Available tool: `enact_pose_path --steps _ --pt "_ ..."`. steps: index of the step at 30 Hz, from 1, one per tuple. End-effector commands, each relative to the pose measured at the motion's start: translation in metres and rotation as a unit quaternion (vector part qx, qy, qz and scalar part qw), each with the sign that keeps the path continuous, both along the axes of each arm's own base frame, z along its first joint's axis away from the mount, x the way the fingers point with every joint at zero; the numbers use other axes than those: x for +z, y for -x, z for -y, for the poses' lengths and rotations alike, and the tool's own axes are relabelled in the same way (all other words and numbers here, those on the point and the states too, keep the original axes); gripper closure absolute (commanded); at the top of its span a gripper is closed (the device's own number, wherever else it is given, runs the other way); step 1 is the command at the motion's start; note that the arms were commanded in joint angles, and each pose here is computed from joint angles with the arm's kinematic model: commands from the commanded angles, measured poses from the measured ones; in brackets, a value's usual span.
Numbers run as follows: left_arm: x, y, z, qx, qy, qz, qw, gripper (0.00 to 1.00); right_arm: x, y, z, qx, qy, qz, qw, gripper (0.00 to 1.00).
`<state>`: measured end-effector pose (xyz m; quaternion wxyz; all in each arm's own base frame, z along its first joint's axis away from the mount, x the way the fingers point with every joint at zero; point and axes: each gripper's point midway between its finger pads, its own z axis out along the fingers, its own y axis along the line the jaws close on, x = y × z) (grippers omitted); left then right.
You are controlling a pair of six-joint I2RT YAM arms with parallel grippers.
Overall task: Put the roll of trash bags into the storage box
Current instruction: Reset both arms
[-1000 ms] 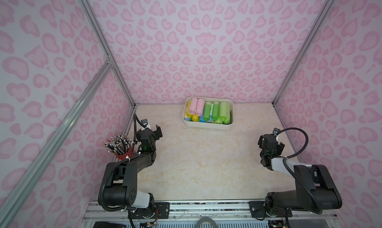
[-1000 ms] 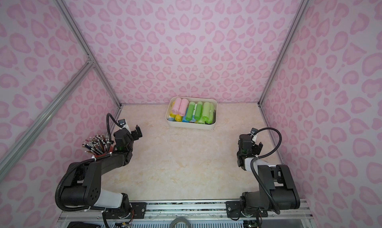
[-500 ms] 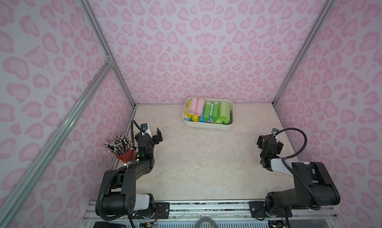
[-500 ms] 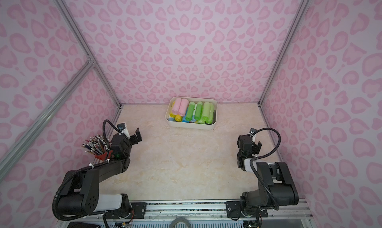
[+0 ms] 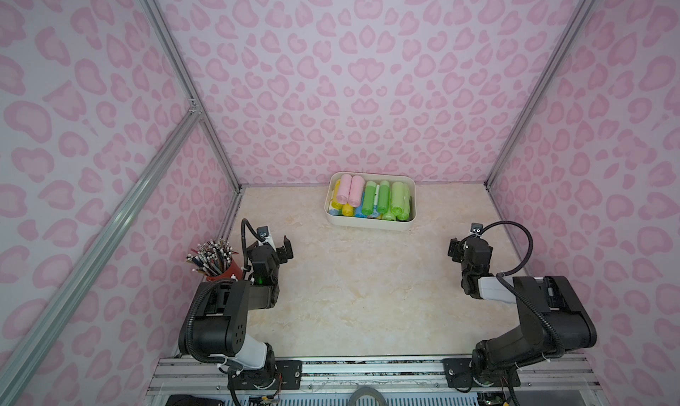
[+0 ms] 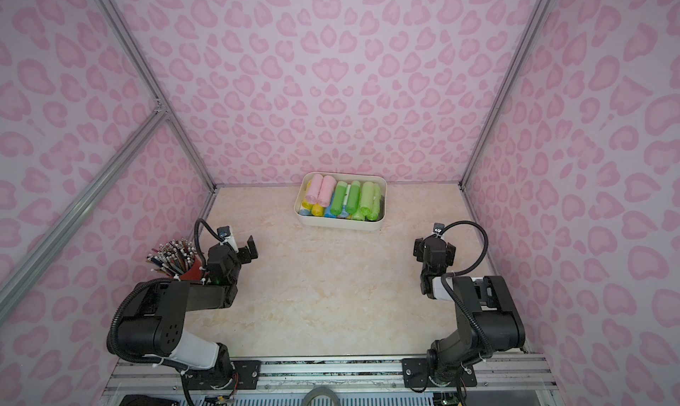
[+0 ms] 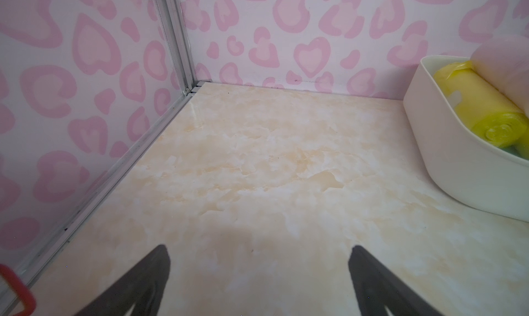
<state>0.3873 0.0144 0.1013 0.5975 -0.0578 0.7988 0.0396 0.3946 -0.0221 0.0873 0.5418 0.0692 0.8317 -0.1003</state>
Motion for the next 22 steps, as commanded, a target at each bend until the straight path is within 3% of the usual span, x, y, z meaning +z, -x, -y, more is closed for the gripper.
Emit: enact_pose_path --steps 1,2,22 --pt "0.0165 0.0099 0.0013 -0.011 0.009 0.059 0.998 0.0 0.0029 -0.0038 -0.0092 0.032 0.007 0.01 0.999 0.11" --pt "0.0214 0.0122 0.0011 -0.01 0.011 0.079 0.997 0.0 0.0042 -0.0033 -0.0093 0.029 0.008 0.024 0.999 0.1" --pt "0.0207 0.0113 -0.0008 -0.007 0.013 0.073 0.997 0.0 0.0039 -0.0019 -0.0071 0.018 0.013 0.018 1.0 0.1"
